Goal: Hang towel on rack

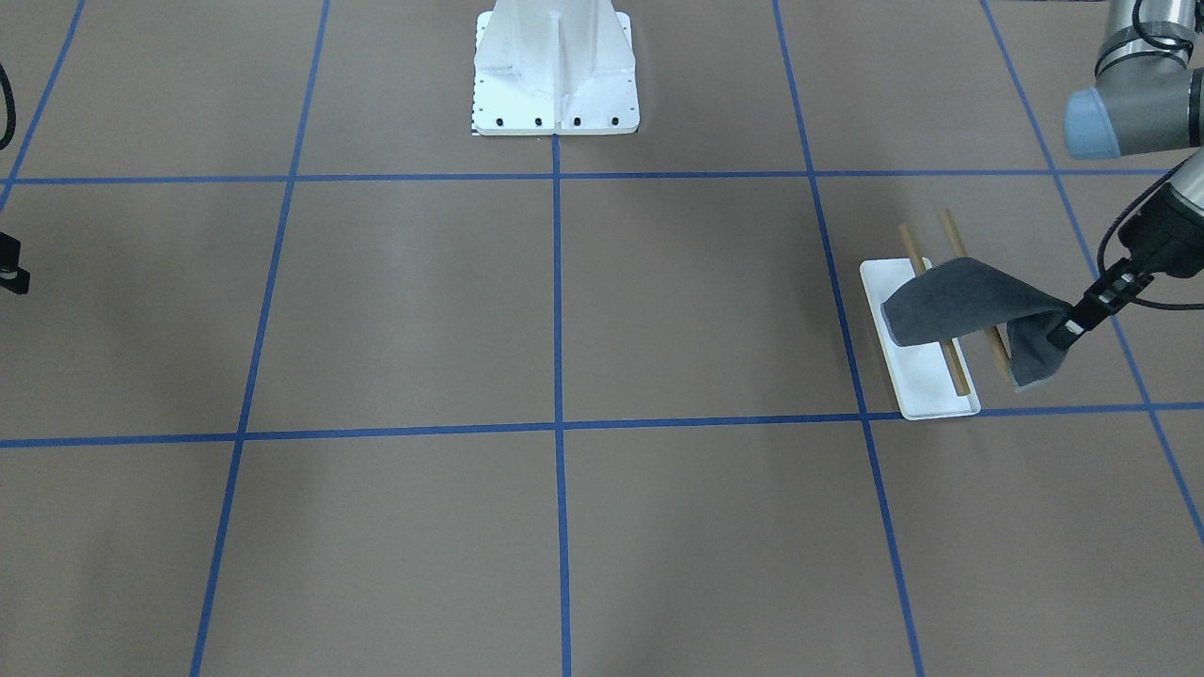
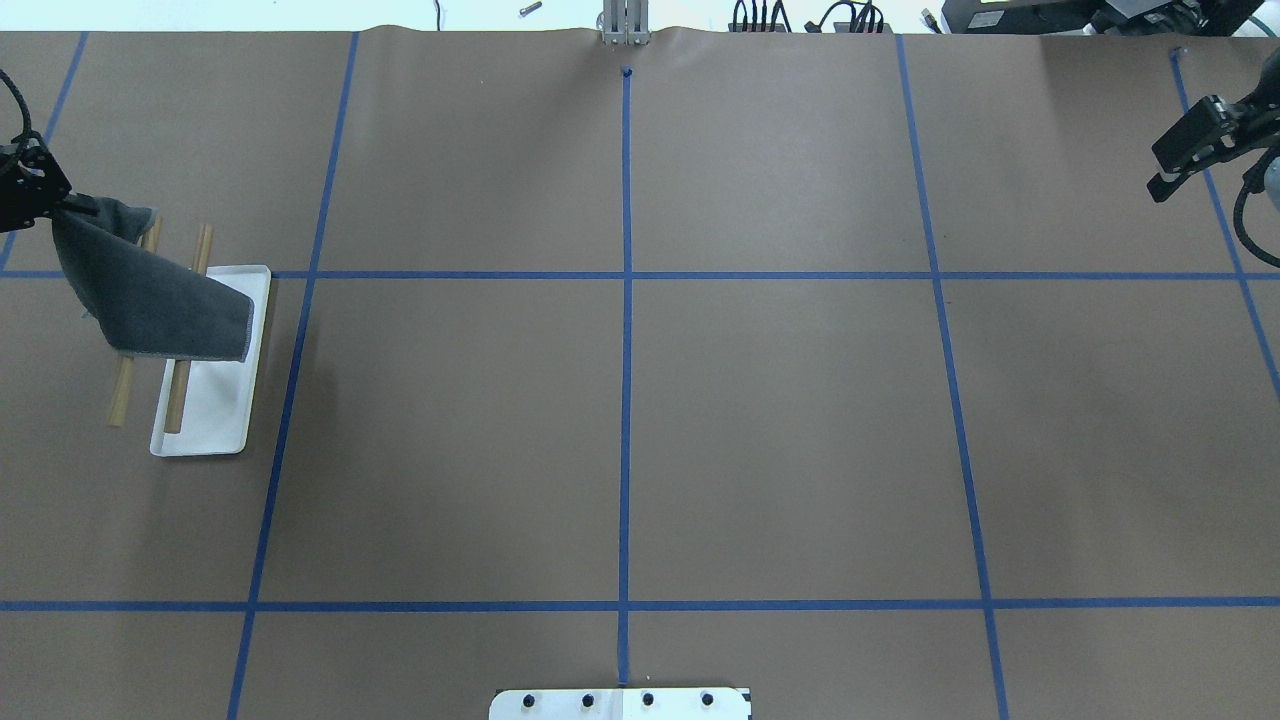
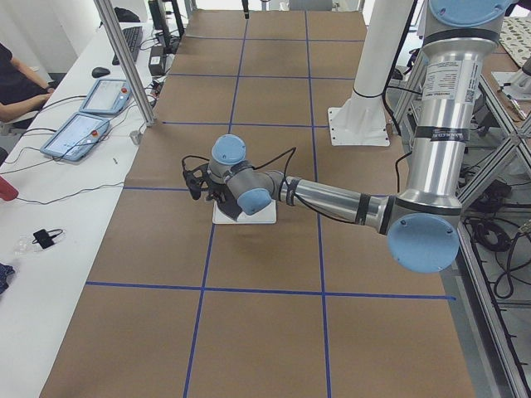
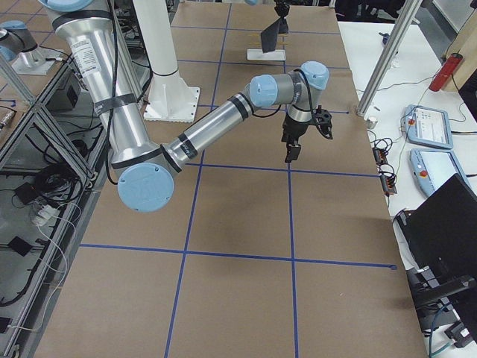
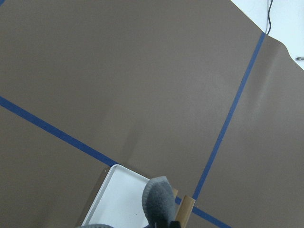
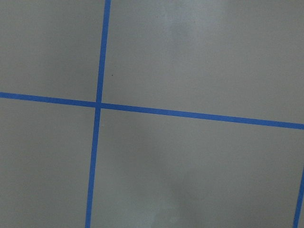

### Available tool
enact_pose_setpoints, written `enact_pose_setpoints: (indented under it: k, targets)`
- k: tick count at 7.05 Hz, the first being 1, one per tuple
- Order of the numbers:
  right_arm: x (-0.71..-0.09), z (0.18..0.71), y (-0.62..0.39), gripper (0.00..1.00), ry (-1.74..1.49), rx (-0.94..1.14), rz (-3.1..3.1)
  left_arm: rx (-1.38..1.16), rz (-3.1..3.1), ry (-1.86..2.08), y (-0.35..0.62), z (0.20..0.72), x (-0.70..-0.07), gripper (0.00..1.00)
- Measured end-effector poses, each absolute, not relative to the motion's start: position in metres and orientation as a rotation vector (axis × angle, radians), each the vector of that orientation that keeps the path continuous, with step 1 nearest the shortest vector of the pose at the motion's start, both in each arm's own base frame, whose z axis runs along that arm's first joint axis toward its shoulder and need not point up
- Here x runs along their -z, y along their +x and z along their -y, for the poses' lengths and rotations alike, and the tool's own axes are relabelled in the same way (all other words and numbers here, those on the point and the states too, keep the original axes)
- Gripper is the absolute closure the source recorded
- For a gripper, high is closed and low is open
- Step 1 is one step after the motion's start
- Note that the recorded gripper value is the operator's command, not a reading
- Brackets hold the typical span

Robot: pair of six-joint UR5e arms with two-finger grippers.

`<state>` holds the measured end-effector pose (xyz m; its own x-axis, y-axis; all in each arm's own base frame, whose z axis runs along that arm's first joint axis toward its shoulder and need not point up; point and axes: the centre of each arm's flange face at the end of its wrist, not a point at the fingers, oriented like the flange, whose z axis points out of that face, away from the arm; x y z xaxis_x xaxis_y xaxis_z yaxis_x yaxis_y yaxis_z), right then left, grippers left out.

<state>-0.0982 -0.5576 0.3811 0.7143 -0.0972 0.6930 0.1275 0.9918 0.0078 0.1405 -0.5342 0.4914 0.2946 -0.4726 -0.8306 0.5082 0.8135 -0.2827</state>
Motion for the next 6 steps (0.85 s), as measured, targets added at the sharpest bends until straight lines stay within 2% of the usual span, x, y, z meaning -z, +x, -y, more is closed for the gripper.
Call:
enact_pose_setpoints:
  k: [1, 2, 3, 6]
  targets:
    - [-0.3804, 0.5576, -0.0980, 0.00, -0.041, 0.124, 0.767, 0.654, -1.074, 0.044, 0.1498, 0.5335, -0.4947, 1.00]
    - [-0.3800, 0.5577, -0.0978, 0.00, -0.040, 0.124, 0.768, 0.654, -1.065, 0.045, 0.1545, 0.5321, -0.4971, 0.83]
    - [-0.3797, 0.5577, -0.0978, 0.00, -0.040, 0.124, 0.770, 0.655, -1.059, 0.042, 0.1559, 0.5306, -0.5002, 0.01]
    - [-0.3797, 0.5570, -0.0965, 0.00, -0.040, 0.123, 0.772, 0.637, -1.056, 0.051, 0.1530, 0.5271, -0.5031, 0.02]
